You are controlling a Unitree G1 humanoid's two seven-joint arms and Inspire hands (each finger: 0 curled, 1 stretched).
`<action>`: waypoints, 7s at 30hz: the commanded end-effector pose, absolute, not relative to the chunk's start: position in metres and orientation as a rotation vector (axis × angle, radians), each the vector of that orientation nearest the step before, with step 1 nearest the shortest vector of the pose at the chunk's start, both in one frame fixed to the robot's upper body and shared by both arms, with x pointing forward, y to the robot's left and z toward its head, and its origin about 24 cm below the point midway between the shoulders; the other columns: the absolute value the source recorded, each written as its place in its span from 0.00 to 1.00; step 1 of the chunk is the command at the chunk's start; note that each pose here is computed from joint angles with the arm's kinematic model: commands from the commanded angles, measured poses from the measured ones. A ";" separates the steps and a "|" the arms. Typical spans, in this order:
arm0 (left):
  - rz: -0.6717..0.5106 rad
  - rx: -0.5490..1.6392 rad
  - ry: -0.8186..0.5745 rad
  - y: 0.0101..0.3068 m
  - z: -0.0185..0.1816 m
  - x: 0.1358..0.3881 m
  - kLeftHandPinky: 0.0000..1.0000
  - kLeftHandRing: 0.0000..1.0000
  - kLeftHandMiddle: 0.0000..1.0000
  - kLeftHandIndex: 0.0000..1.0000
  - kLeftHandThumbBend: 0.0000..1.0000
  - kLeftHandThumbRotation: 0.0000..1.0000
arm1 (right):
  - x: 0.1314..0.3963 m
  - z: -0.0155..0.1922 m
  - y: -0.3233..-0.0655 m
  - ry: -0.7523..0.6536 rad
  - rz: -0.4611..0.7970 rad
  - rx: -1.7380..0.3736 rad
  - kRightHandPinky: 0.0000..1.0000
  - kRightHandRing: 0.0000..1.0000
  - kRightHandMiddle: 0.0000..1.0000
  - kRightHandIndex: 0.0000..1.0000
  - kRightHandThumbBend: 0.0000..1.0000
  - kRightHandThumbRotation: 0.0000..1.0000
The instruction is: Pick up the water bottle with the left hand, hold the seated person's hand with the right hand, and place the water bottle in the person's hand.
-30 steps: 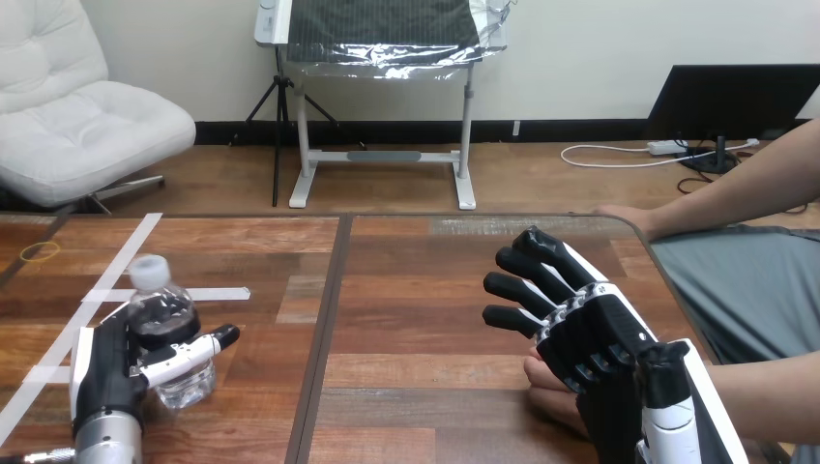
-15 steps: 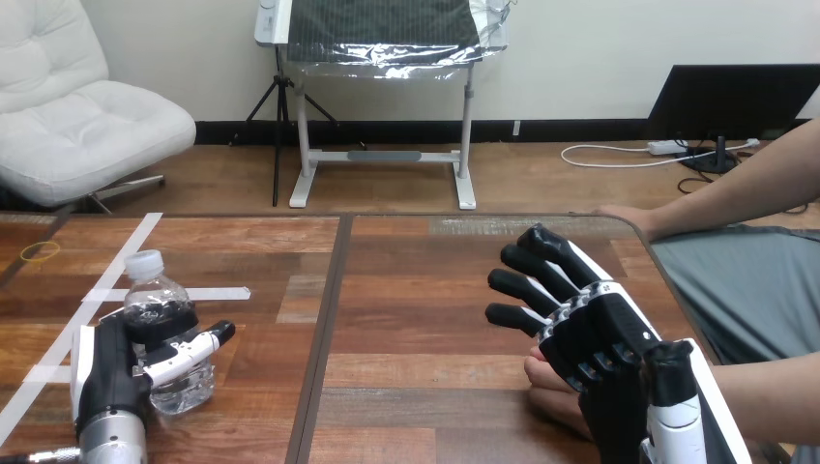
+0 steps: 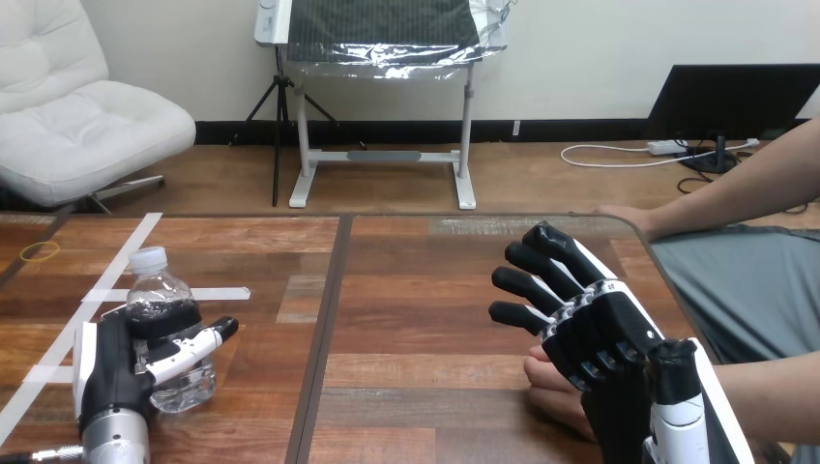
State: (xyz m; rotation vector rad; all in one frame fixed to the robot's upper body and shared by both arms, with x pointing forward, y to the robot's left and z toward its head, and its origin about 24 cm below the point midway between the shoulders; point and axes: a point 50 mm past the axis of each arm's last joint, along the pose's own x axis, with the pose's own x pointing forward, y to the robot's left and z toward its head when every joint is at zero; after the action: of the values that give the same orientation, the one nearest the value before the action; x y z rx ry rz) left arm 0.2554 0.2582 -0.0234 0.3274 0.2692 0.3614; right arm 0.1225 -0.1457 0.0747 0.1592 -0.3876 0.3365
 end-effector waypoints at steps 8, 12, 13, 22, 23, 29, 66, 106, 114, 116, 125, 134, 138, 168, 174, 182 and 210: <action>0.355 0.303 0.088 0.250 0.005 0.274 0.25 0.30 0.36 0.44 0.59 0.00 | 0.131 0.086 -0.145 -0.473 0.342 0.156 0.79 0.85 0.87 0.88 0.57 1.00; 0.358 0.300 0.057 0.249 0.007 0.273 0.25 0.30 0.36 0.44 0.59 0.00 | 0.131 0.085 -0.145 -0.469 0.341 0.153 0.80 0.85 0.87 0.88 0.56 1.00; 0.357 0.300 0.048 0.248 0.008 0.273 0.24 0.30 0.36 0.43 0.59 0.00 | 0.132 0.085 -0.145 -0.468 0.341 0.152 0.80 0.85 0.87 0.88 0.56 1.00; 0.348 0.289 -0.027 0.243 0.018 0.269 0.25 0.30 0.36 0.43 0.58 0.00 | 0.135 0.084 -0.151 -0.447 0.325 0.087 0.81 0.86 0.88 0.89 0.59 1.00; 0.347 0.288 -0.033 0.242 0.019 0.269 0.25 0.30 0.36 0.43 0.58 0.00 | 0.136 0.084 -0.151 -0.446 0.324 0.079 0.82 0.87 0.88 0.89 0.59 1.00; 0.335 0.280 -0.101 0.237 0.030 0.264 0.26 0.30 0.36 0.43 0.57 0.00 | 0.144 0.085 -0.161 -0.457 0.299 -0.029 0.83 0.86 0.86 0.89 0.59 1.00; 0.227 0.217 -0.395 0.204 0.085 0.227 0.21 0.26 0.32 0.39 0.53 0.00 | 0.217 0.111 -0.262 -0.390 0.194 -0.635 0.73 0.80 0.82 0.82 0.65 0.84; 0.210 0.204 -0.394 0.203 0.092 0.222 0.20 0.25 0.30 0.38 0.52 0.00 | 0.233 0.145 -0.321 -0.028 0.252 -0.914 0.71 0.87 0.89 0.88 1.00 0.55; 0.205 0.187 -0.409 0.202 0.095 0.222 0.19 0.24 0.30 0.37 0.52 0.00 | 0.233 0.150 -0.329 0.047 0.273 -0.946 0.72 0.88 0.91 0.90 1.00 0.41; 0.204 0.182 -0.411 0.202 0.096 0.222 0.19 0.24 0.29 0.37 0.52 0.00 | 0.234 0.151 -0.331 0.062 0.280 -0.955 0.72 0.88 0.91 0.90 1.00 0.39; 0.199 0.149 -0.415 0.202 0.097 0.222 0.18 0.23 0.29 0.37 0.50 0.00 | 0.235 0.153 -0.336 0.145 0.300 -1.008 0.73 0.89 0.92 0.93 1.00 0.29; 0.198 0.139 -0.409 0.203 0.097 0.222 0.18 0.23 0.29 0.37 0.49 0.00 | 0.235 0.152 -0.340 0.177 0.319 -1.039 0.73 0.89 0.93 0.94 1.00 0.23; 0.197 0.140 -0.408 0.203 0.097 0.222 0.17 0.23 0.28 0.37 0.50 0.00 | 0.235 0.151 -0.341 0.188 0.330 -1.048 0.72 0.89 0.94 0.94 1.00 0.21; 0.196 0.140 -0.404 0.204 0.095 0.225 0.18 0.23 0.29 0.37 0.51 0.00 | 0.241 0.143 -0.332 0.177 0.430 -1.310 1.00 1.00 0.98 0.99 1.00 0.25; 0.197 0.141 -0.401 0.204 0.095 0.225 0.18 0.23 0.29 0.37 0.51 0.00 | 0.244 0.140 -0.327 0.160 0.466 -1.370 1.00 0.99 0.98 0.98 1.00 0.27; 0.198 0.145 -0.401 0.205 0.094 0.225 0.18 0.23 0.29 0.37 0.51 0.00 | 0.249 0.137 -0.320 0.141 0.499 -1.408 1.00 0.98 0.97 0.96 1.00 0.26; 0.195 0.143 -0.402 0.203 0.093 0.227 0.18 0.23 0.28 0.37 0.50 0.00 | 0.267 0.125 -0.299 0.018 0.581 -1.527 0.91 0.88 0.88 0.87 1.00 0.23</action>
State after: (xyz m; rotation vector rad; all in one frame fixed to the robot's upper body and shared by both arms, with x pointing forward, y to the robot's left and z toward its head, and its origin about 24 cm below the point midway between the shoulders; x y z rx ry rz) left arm 0.2146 0.2074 0.0707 0.1459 -0.2829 0.2101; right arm 0.2519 -0.3050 0.1062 -1.4839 0.1194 0.6304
